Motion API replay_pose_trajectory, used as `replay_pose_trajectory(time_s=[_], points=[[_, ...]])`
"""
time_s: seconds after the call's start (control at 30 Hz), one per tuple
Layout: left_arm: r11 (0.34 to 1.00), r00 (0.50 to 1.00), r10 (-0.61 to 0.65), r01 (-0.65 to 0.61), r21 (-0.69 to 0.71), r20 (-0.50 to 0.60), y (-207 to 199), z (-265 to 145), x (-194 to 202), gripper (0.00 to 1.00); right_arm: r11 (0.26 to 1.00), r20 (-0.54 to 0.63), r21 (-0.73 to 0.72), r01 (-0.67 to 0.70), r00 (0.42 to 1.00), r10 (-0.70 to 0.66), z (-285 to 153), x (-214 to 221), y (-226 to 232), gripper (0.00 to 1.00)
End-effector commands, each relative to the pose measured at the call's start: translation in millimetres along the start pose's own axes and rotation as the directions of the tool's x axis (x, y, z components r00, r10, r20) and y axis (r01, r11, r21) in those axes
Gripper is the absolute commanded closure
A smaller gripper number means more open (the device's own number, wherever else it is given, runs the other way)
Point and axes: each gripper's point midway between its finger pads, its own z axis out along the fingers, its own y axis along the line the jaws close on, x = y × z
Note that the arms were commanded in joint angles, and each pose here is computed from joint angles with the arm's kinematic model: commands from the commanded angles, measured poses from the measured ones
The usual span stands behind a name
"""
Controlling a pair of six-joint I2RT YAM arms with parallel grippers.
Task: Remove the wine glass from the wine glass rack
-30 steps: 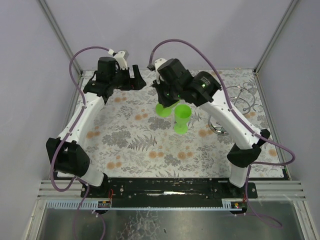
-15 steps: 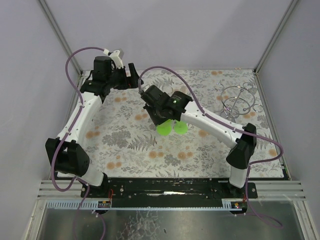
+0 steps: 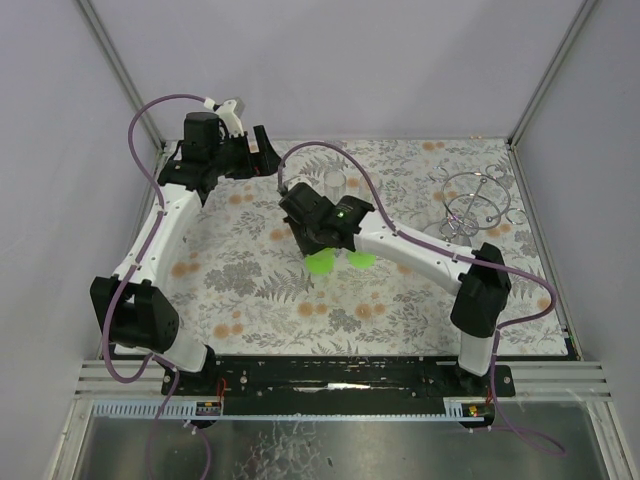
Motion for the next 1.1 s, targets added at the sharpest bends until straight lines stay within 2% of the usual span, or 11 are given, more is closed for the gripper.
replay_pose_trajectory(time_s=[0.0,0.23,0.3,0.47,0.63,0.77,0.9,0.93,1.07], points=[[1.000,0.999,0.001,-0.002,0.026,0.035,-6.1,-9.8,-9.4,0.12,0.999,0.017,0.042,-0.031,0.999,0.030,12.4,1.3,-3.7,1.00],[0.999,0.999,-0.005,0.004,0.034,0.033,-7.2,-11.4,-6.7,0.12,0.994,-0.018,0.098,-0.039,0.999,0.041,19.7,14.6,-18.3,1.00],[0.999,0.999,-0.008,0.007,0.034,0.034,-6.8,-11.9,-6.8,0.12,0.994,-0.018,0.103,-0.041,0.999,0.043,21.7,15.4,-19.9,0.96],[0.999,1.000,-0.009,0.007,0.041,0.029,-7.8,-12.3,-5.0,0.12,0.993,-0.011,0.110,-0.041,0.999,0.043,22.7,13.5,-22.1,0.76],[0.999,1.000,-0.011,0.010,0.044,0.024,-7.7,-12.6,-2.6,0.12,0.993,0.007,0.116,-0.038,0.999,0.037,18.1,6.4,-24.8,0.48],[0.999,1.000,-0.011,0.010,0.049,0.023,-8.4,-13.2,-2.2,0.12,0.993,0.043,0.105,-0.046,0.998,0.042,5.9,-8.1,-23.4,0.34],[0.999,1.000,-0.005,0.003,0.051,0.028,-8.3,-13.4,-2.8,0.12,0.995,0.110,0.075,-0.061,0.993,0.052,-18.4,-32.4,-19.9,0.05],[0.999,1.000,-0.004,0.002,0.052,0.028,-8.7,-13.6,-2.8,0.12,0.996,0.130,0.067,-0.065,0.990,0.056,-25.3,-38.4,-19.4,0.00],[0.999,1.000,-0.003,0.001,0.053,0.029,-6.7,-11.4,-0.7,0.12,0.997,0.205,0.033,-0.075,0.977,0.067,-50.8,-57.9,-18.2,0.01]])
